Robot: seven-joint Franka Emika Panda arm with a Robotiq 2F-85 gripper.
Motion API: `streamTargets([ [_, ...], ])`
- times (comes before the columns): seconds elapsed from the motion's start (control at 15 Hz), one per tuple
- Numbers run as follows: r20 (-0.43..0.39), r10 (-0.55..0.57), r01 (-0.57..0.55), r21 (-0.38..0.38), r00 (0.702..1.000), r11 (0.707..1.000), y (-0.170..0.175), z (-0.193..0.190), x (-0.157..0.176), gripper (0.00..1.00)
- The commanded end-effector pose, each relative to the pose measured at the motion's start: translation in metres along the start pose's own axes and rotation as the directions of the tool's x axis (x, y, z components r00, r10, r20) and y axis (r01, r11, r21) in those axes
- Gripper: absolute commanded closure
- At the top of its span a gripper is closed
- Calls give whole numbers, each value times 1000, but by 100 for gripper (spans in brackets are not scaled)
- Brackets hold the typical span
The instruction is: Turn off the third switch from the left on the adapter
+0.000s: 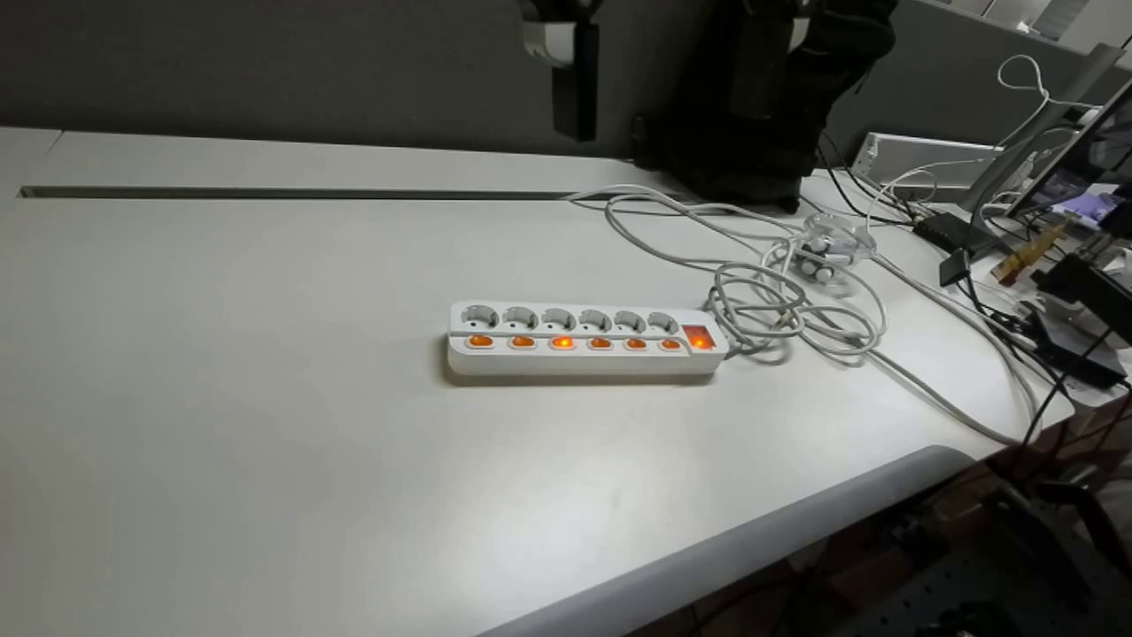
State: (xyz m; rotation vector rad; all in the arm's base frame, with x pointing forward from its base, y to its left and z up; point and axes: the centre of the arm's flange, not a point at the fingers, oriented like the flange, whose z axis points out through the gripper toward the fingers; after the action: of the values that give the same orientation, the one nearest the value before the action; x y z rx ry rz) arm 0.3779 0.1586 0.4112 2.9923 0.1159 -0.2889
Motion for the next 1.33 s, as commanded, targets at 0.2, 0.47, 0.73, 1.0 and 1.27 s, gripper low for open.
streamTargets([
  [0.2,-90,140,-144,-38,986,989,18,22,34,0],
  [0.47,-232,247,-259,-22,941,966,39,54,68,0],
  [0.73,-277,345,-345,50,897,937,53,92,91,25],
  [1.0,-215,393,-373,130,894,919,60,130,102,49],
  [1.27,-170,423,-400,153,890,904,64,163,109,76],
])
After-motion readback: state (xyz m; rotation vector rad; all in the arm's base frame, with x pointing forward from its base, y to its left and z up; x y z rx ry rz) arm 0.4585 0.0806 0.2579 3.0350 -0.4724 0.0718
